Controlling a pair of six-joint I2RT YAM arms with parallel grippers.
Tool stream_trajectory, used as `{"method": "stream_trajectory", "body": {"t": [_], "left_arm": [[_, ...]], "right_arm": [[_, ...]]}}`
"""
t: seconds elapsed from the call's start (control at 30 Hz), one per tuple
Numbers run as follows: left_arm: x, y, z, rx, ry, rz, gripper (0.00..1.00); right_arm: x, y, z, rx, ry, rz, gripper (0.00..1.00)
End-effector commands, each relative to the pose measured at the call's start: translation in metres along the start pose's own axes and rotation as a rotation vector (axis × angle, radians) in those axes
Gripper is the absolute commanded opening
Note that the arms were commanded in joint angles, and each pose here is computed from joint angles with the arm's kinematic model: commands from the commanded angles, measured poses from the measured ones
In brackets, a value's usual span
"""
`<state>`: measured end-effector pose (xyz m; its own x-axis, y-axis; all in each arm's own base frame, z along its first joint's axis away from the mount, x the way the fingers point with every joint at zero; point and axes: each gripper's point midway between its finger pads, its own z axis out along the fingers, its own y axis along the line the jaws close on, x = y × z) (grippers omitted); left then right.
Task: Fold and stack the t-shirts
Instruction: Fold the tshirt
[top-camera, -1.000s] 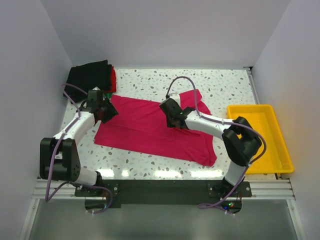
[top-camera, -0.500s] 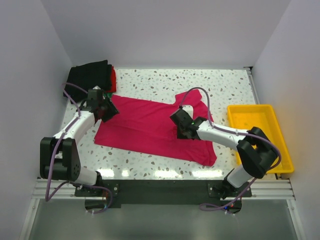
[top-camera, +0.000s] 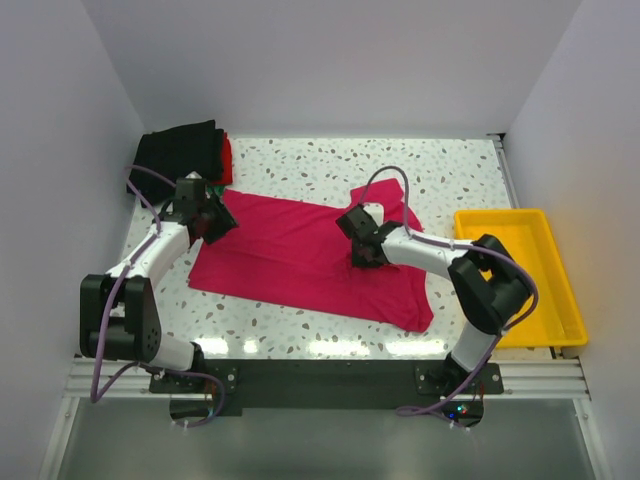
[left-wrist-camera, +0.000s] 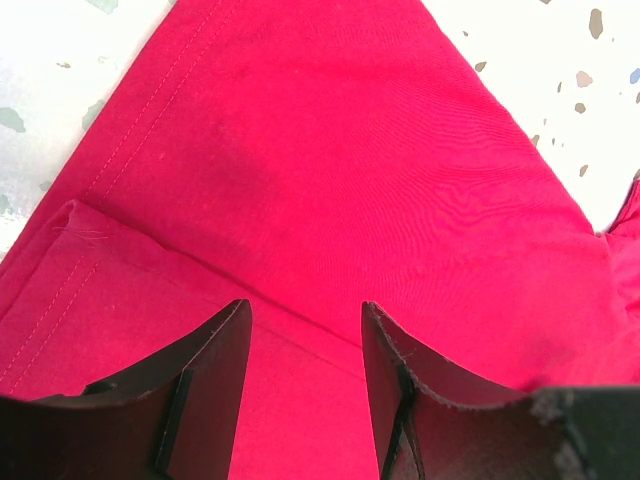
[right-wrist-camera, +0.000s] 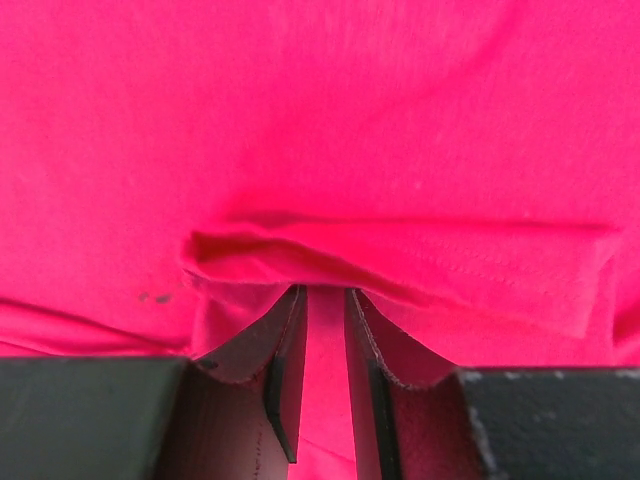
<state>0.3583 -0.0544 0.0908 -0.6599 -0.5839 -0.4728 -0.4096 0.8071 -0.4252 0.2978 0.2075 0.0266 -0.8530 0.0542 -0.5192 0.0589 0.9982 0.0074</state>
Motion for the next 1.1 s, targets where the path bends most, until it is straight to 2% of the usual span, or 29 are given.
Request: {"method": "stream_trajectory", "body": {"t": [0.0, 0.4, 0.63, 0.7, 0.8, 0.83, 0.87, 0.93, 0.97, 1.03, 1.07], "left_arm": [[-0.025, -0.02, -0.01, 0.062, -0.074, 0.026, 0.53], [-0.024, -0.021, -0.007, 0.067, -0.064, 0.027, 0.53], [-0.036, -0.025, -0.005, 0.06, -0.098, 0.016, 0.55], [-0.041, -0.024, 0.001, 0.031, -0.104, 0.012, 0.55], [-0.073, -0.034, 0.007, -0.036, -0.176, 0.013, 0.55], [-0.082, -0.032, 0.01, -0.075, -0.203, 0.013, 0.55], [-0.078, -0.03, 0.023, -0.113, -0.176, 0.018, 0.55], [-0.102, -0.037, 0.027, -0.149, -0.233, 0.014, 0.54], [-0.098, -0.03, 0.043, -0.197, -0.211, 0.015, 0.54], [-0.118, -0.035, 0.051, -0.238, -0.257, 0.018, 0.53], [-0.107, -0.021, 0.071, -0.301, -0.204, 0.028, 0.52]], "right_arm": [[-0.03, 0.004, -0.006, 0.019, -0.072, 0.007, 0.25], [-0.054, -0.001, 0.013, 0.109, -0.09, -0.051, 0.25], [-0.074, 0.011, 0.01, 0.071, -0.125, -0.054, 0.26], [-0.085, 0.013, 0.004, 0.045, -0.144, -0.034, 0.29], [-0.105, 0.016, -0.007, -0.031, -0.176, 0.015, 0.33], [-0.111, 0.015, -0.01, -0.047, -0.182, 0.03, 0.33], [-0.119, 0.017, -0.014, -0.075, -0.186, 0.043, 0.34], [-0.132, 0.009, -0.016, -0.083, -0.19, 0.079, 0.34], [-0.14, 0.01, -0.021, -0.106, -0.196, 0.092, 0.34], [-0.151, 0.005, -0.024, -0.125, -0.21, 0.124, 0.34], [-0.155, 0.004, -0.026, -0.133, -0.215, 0.136, 0.34]]}}
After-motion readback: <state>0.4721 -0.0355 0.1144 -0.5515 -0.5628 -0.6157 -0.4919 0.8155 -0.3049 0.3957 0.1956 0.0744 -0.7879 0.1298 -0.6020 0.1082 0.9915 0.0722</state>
